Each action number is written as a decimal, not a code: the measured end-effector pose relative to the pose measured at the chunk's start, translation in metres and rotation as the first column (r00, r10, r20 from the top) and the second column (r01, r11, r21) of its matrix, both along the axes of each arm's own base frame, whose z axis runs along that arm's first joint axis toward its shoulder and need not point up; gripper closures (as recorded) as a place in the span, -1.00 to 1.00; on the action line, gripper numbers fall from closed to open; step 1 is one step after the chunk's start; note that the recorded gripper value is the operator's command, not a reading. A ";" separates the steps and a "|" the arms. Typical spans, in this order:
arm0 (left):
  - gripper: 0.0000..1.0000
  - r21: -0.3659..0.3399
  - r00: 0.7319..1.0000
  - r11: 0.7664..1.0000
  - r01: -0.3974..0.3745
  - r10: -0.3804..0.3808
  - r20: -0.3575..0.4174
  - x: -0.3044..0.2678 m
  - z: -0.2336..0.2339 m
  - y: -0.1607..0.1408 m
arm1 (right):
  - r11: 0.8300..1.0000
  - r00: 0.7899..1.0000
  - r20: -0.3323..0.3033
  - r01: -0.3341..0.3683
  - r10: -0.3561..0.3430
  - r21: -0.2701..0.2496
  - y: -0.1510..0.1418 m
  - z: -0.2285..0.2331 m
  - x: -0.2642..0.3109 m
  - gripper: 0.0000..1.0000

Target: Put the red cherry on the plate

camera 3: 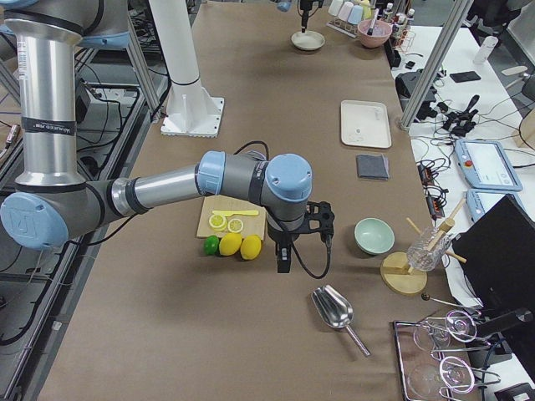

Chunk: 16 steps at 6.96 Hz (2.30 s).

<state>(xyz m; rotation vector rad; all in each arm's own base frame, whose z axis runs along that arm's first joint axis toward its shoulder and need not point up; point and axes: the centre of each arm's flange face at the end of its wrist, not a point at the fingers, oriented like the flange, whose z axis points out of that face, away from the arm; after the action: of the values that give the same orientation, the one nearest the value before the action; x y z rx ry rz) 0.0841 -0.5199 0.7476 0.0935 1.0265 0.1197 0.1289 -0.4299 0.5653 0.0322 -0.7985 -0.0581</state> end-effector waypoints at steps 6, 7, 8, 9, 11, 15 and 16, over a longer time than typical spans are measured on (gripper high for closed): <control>0.78 0.035 1.000 0.999 -0.001 0.001 -0.006 -0.004 0.025 0.017 | 1.000 1.000 -0.001 -0.008 0.008 0.003 0.002 -0.001 0.004 -1.00; 1.00 0.041 1.000 0.999 -0.001 0.001 -0.006 -0.004 0.026 0.019 | 1.000 1.000 -0.001 -0.010 0.010 0.003 0.003 -0.001 0.005 -1.00; 1.00 0.046 1.000 0.999 0.000 0.000 -0.006 -0.005 0.028 0.022 | 1.000 1.000 -0.001 -0.012 0.012 0.002 0.004 0.000 0.005 -1.00; 1.00 0.047 1.000 0.999 0.001 0.000 -0.007 -0.006 0.029 0.025 | 1.000 1.000 -0.001 -0.013 0.013 0.002 0.006 -0.001 0.006 -1.00; 1.00 0.036 1.000 0.999 0.010 -0.009 -0.018 -0.005 0.023 0.025 | 1.000 1.000 -0.001 -0.016 0.016 0.003 0.014 -0.002 0.005 -1.00; 1.00 -0.081 0.966 0.997 -0.001 -0.020 -0.258 0.011 -0.104 0.002 | 1.000 1.000 0.001 -0.027 0.027 0.001 0.026 -0.002 0.008 -1.00; 1.00 -0.109 0.954 0.994 0.007 -0.040 -0.296 0.015 -0.150 -0.009 | 1.000 1.000 0.002 -0.028 0.028 -0.005 0.029 0.001 0.008 -1.00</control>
<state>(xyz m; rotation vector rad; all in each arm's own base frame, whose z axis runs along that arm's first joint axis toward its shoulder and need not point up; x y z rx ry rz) 0.0989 -0.5291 0.5975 0.0263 1.3309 0.0285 0.1369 -0.4013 0.5660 0.0388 -0.8000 -0.0292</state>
